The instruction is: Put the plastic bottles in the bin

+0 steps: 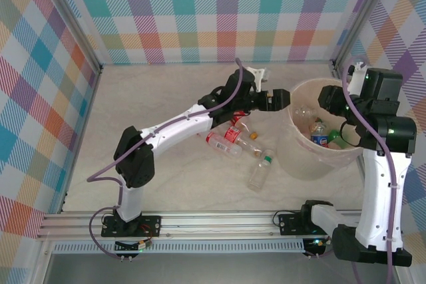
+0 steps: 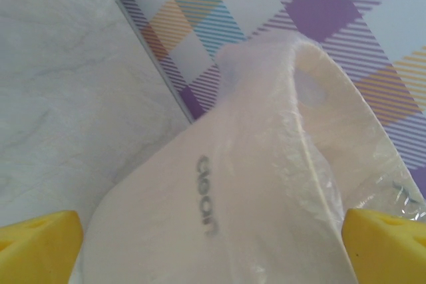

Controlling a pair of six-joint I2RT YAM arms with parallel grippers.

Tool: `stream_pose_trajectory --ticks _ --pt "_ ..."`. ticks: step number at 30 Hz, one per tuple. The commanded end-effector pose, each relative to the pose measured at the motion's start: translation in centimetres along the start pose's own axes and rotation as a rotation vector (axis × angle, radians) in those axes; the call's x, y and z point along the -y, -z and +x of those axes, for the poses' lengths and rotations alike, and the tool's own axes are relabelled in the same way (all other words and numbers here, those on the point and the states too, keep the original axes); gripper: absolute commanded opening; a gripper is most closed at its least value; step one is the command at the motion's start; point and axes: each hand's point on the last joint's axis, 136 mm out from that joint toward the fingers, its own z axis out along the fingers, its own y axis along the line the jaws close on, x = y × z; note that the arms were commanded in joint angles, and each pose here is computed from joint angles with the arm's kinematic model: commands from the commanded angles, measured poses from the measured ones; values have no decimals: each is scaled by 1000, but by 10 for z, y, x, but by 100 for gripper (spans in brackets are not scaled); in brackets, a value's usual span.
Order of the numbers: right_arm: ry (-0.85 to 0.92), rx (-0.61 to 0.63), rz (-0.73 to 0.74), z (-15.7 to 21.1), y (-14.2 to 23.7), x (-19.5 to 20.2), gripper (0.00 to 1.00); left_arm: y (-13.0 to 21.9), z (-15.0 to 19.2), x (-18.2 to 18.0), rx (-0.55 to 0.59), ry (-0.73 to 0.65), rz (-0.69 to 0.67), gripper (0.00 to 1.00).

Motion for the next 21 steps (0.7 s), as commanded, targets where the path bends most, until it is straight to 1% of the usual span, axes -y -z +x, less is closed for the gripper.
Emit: stream_pose_trajectory --ticks 1,3,5,6,8,10,13,16,18,19,21 --pt "-28 5 -70 -3 -8 -10 49 54 -50 -7 145 18 -54 100" --pt "-33 5 -89 -4 -11 -13 52 76 -57 -31 195 71 -142 100" --pt "-32 1 -96 -4 -13 -14 55 96 -55 -65 231 164 -268 100" --pt "-31 1 -92 -4 -14 -13 57 107 -50 -84 242 234 -337 100" --pt "-28 2 -86 -3 -14 -12 62 124 -33 -119 250 363 -452 98" --pt "-31 8 -70 -3 -14 -10 68 136 1 -151 211 484 -558 96" --pt "-38 24 -52 -2 -15 -5 75 142 48 -181 166 655 -640 95" --pt "-48 18 -57 1 -19 -5 76 142 90 -207 146 814 -690 93" --pt "-49 12 -62 3 -21 -5 77 137 108 -218 135 881 -700 93" --pt "-49 9 -61 5 -22 -5 77 131 109 -220 143 903 -681 93" --pt "-44 3 -63 7 -22 -5 77 126 119 -228 127 934 -711 94"
